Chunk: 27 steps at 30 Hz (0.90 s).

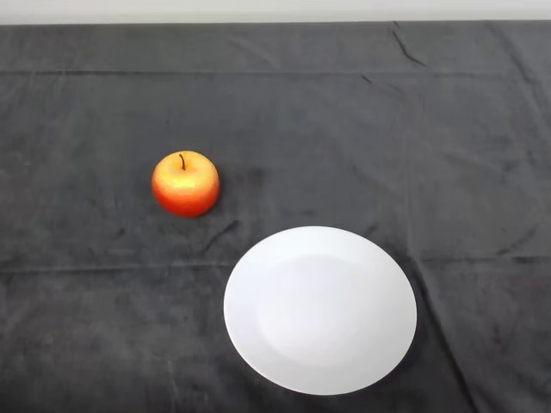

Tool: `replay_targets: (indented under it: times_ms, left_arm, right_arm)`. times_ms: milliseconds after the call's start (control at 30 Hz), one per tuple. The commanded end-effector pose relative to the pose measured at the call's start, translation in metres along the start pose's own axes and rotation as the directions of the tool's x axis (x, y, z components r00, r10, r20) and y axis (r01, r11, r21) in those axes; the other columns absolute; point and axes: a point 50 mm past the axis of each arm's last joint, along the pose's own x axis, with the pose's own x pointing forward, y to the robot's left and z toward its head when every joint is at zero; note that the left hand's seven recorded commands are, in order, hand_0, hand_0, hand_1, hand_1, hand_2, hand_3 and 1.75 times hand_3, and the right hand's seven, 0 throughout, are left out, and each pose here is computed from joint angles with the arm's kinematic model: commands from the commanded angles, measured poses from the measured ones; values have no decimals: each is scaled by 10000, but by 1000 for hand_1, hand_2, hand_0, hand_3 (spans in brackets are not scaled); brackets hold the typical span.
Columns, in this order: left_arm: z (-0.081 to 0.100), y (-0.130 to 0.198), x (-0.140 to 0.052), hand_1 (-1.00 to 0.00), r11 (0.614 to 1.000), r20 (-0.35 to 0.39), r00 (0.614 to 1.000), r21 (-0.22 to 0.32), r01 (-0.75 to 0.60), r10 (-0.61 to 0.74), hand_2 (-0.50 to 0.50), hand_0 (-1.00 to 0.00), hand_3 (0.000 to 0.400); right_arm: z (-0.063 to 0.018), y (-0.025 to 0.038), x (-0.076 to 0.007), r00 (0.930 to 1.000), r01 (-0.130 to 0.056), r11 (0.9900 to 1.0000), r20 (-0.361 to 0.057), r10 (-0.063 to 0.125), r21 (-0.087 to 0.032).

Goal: Move the apple to the plate

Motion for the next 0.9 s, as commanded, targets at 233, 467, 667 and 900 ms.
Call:
replay_targets:
  times_ms: [233,467,667,900]
  left_arm:
    - [84,20,58,0,10000,357,9994,-45,-37,38,0,0,0]
    - [85,16,57,0,10000,369,9993,-26,-8,9,0,0,0]
    - [85,7,52,0,10000,374,9993,-13,14,-14,0,0,0]
    - [100,-35,39,0,9999,450,9989,90,125,-129,0,0,0]
  right_arm:
    - [-23,117,79,9993,-359,9994,-143,359,-27]
    - [-23,117,79,9993,-359,9994,-143,359,-28]
    - [-23,117,79,9993,-359,9994,-143,359,-28]
    - [-23,117,79,9993,-359,9994,-143,359,-29]
